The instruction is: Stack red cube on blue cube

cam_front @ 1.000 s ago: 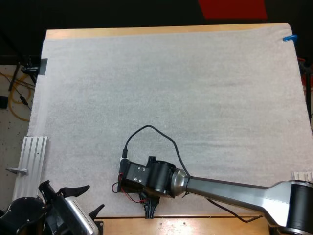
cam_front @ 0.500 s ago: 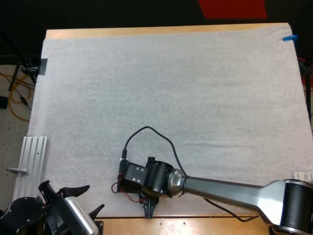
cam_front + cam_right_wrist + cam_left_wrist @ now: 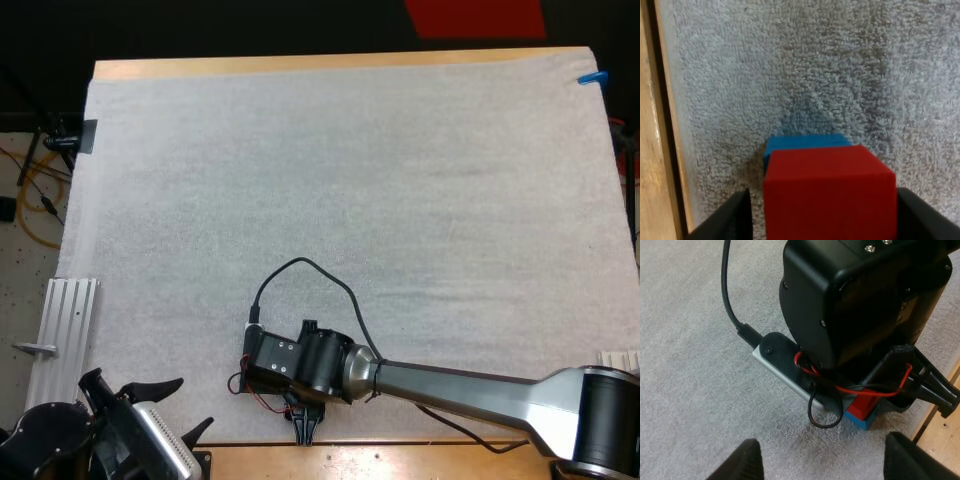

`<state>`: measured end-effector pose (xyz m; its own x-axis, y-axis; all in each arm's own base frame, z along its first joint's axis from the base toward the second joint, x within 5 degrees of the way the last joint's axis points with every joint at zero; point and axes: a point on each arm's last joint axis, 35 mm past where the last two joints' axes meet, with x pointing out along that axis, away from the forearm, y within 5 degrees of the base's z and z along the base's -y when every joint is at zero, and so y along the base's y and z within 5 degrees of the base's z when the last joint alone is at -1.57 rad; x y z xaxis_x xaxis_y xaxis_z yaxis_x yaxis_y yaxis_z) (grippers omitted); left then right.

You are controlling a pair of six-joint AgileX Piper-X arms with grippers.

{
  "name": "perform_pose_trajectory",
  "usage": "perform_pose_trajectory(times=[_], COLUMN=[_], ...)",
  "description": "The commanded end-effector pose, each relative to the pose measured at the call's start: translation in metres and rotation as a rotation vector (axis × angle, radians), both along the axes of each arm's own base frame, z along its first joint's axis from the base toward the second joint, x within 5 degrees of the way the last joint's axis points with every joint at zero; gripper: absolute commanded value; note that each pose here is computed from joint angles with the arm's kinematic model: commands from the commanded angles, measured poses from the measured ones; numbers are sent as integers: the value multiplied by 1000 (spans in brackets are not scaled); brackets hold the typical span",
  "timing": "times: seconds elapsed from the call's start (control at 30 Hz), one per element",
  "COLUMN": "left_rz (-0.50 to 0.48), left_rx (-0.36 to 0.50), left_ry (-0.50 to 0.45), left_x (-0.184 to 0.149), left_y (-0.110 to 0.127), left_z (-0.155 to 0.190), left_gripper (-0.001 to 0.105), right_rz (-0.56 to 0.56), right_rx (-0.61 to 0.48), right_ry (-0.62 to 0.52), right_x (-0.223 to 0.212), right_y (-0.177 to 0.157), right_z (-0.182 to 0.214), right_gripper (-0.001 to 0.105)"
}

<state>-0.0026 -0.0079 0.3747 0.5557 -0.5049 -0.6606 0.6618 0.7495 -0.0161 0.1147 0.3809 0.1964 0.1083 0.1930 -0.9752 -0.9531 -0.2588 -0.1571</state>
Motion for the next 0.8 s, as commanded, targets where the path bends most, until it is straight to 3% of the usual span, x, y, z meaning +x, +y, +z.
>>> perform_pose_trajectory(times=[0.0,0.33,0.63,0.77], left_rz=[-11,-18,-15,-9], left_rx=[0,4,-21,-54], left_ry=[11,2,-49,-103], left_x=[0,1,4,10], left_y=[0,-1,-2,-5], left_z=[0,0,5,11], left_gripper=[52,52,52,52], right_rz=[10,-11,-27,-120], right_rx=[15,78,296,416], right_ry=[-6,-19,-75,-75], right_x=[0,-4,-8,16], right_y=[1,-13,-43,-57], right_z=[5,46,121,144], right_gripper=[58,58,58,58])
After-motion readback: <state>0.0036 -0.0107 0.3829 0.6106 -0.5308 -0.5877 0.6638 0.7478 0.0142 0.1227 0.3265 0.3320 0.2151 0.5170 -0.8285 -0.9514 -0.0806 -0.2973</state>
